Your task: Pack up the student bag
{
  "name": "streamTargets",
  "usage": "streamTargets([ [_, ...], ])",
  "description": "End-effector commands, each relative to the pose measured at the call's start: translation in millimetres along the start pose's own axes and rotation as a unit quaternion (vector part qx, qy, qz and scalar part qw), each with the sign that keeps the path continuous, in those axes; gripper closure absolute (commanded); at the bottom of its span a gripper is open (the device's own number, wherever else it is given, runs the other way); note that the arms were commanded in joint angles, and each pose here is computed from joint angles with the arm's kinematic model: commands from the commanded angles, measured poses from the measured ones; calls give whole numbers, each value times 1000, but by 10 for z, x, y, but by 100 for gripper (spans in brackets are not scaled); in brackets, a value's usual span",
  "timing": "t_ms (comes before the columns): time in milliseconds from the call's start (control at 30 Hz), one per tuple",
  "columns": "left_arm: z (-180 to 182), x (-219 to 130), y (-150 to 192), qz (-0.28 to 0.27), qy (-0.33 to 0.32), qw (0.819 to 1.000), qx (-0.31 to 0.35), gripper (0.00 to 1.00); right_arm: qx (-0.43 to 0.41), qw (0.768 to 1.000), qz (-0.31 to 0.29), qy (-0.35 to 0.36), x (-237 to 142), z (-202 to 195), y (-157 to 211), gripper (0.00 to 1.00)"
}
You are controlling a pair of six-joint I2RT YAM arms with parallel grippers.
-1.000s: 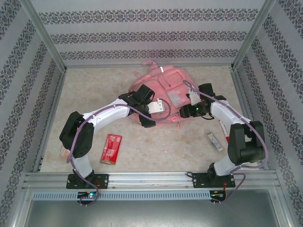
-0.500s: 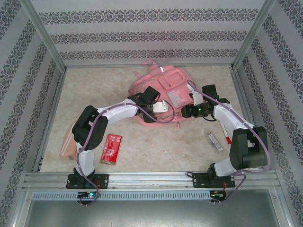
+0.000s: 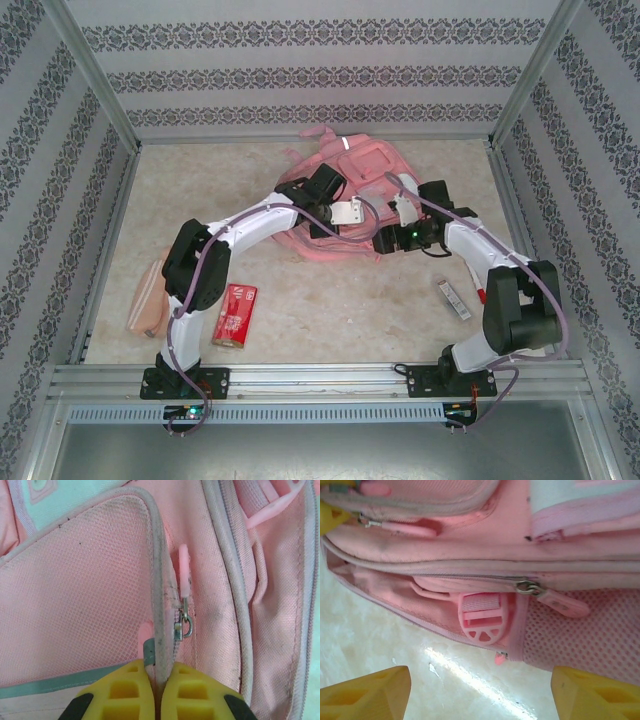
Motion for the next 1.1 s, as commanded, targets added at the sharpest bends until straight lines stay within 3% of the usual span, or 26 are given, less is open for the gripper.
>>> streamTargets([
  [0, 11, -397, -104, -29, 39, 999, -9, 100, -34, 999, 11, 25, -2, -72, -4, 26],
  [133, 83, -558, -164, -50, 42, 998, -24, 100, -47, 998, 15, 45, -11, -136, -48, 25],
  [433, 184, -696, -211, -102, 62, 991, -57, 100, -71, 997, 7, 4, 120, -78, -136, 26],
  [633, 162, -744, -229, -126, 79, 987, -52, 100, -84, 996, -1, -8, 169, -94, -213, 33],
  [833, 152, -733, -222, -121, 86, 987, -54, 100, -96, 995, -13, -25, 130, -65, -293, 70],
  [1067, 189, -755, -230, -113, 79, 988, -65, 100, -92, 994, -43, -46, -101, 77, -355, 94],
])
Point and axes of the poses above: each hand's point on the last joint's axis, 136 mm out from that joint toward the fingers, its own x axis out along the fingers, its own z axis along the line the jaws close on, y = z × x, the point moved 8 cm from there along -x, back along the fingers, and after that the axes turned 9 degrees about -x, right-handed, at the moved point
